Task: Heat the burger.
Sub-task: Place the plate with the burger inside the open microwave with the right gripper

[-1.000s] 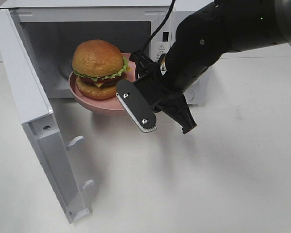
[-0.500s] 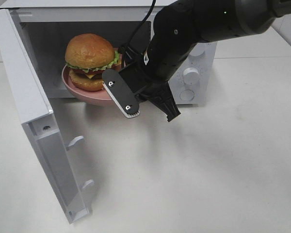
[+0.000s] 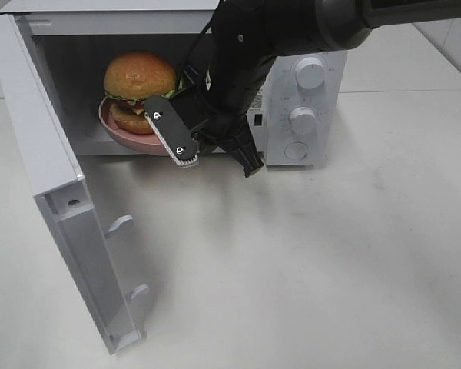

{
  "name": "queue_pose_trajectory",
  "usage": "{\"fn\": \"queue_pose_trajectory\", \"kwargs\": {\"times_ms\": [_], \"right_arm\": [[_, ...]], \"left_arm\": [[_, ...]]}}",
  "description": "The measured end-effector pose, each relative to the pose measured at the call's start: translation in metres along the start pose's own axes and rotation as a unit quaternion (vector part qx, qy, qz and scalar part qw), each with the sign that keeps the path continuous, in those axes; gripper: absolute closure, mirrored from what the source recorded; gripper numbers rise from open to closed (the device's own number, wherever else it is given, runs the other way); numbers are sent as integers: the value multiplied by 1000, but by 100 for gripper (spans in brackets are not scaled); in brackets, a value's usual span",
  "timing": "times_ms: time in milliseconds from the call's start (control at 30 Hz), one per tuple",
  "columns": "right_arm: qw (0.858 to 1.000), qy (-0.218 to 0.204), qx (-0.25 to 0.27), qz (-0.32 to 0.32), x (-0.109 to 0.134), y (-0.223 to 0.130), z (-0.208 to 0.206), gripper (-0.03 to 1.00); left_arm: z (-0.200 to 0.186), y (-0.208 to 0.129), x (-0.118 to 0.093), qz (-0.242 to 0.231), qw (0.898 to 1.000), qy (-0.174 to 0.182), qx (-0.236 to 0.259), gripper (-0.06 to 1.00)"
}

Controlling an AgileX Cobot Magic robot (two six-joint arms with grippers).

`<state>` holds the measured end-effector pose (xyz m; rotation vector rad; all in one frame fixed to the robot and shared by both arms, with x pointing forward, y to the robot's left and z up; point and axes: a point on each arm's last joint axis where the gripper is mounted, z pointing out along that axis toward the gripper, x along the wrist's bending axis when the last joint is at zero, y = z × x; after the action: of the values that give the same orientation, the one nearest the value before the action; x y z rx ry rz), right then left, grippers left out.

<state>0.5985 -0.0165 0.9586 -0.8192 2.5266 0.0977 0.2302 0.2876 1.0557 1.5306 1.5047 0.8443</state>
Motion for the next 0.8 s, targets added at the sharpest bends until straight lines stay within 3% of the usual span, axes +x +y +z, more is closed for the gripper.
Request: {"fn": "queue_pose_trajectory", "kwargs": {"times_ms": [800], "right_arm": [[998, -35, 32, 49, -51, -2, 36, 92]], "left_arm": [[0, 0, 0, 0, 1000, 0, 0, -5]]}}
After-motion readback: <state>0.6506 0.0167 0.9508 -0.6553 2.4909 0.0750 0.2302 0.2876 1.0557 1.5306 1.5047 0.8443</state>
